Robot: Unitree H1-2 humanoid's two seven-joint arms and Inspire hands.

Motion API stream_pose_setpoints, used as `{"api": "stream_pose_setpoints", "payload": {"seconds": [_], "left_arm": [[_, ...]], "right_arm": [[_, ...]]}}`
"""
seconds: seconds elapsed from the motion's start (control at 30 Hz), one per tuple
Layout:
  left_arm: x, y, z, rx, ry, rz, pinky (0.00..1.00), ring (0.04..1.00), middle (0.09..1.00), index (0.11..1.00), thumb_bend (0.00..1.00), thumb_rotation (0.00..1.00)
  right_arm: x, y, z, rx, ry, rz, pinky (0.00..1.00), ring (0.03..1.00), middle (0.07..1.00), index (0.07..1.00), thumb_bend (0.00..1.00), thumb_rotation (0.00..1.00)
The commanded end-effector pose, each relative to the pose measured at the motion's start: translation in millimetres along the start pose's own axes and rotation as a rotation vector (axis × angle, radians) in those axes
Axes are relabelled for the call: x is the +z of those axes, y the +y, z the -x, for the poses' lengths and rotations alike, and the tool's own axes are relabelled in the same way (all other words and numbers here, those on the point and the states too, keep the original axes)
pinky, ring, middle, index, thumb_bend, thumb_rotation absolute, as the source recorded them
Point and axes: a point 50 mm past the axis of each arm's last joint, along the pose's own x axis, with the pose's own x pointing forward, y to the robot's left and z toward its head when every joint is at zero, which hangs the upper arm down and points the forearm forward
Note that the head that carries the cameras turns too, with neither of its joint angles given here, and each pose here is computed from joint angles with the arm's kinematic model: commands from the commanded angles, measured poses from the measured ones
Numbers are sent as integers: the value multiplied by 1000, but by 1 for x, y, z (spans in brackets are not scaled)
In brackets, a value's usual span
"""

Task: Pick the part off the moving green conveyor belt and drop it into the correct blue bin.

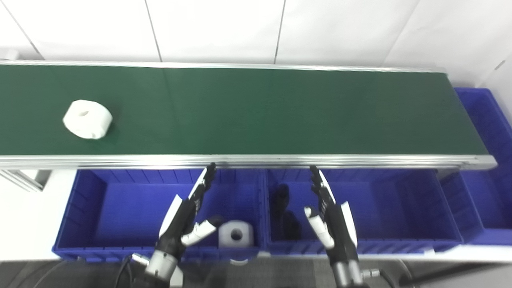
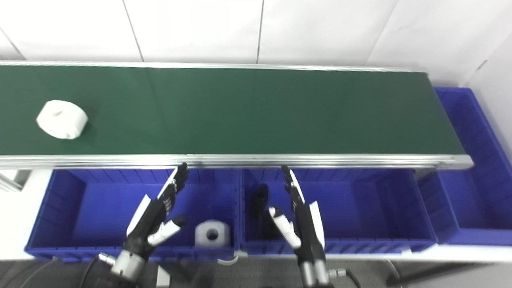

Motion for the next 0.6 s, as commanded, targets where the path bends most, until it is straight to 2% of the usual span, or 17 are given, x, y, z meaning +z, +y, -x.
{"api": "stream_pose_setpoints", "payload": {"seconds": [0.0, 0.13, 0.3, 0.57], "left_arm": [[6, -5, -6, 7, -61, -8, 996, 1000, 1000, 1000, 820, 770], [1, -10, -10, 15, -57, -48, 960, 998, 1000, 1000, 835, 763], [-3, -12, -14, 12, -51, -69, 903, 967, 992, 987, 833, 713], [2, -9, -18, 14, -80, -80, 861, 947, 977, 969, 845, 676]], "right_arm": [[5, -2, -1, 0, -69, -3, 978, 989, 994, 969, 734, 913], [-2, -7, 0, -8, -44, -15, 984, 992, 999, 983, 748, 920], [-6, -8, -1, -5, -32, -25, 1000, 1000, 1000, 1000, 663, 977], [-10, -7, -4, -17, -23, -10, 1000, 1000, 1000, 1000, 628, 1000]]}}
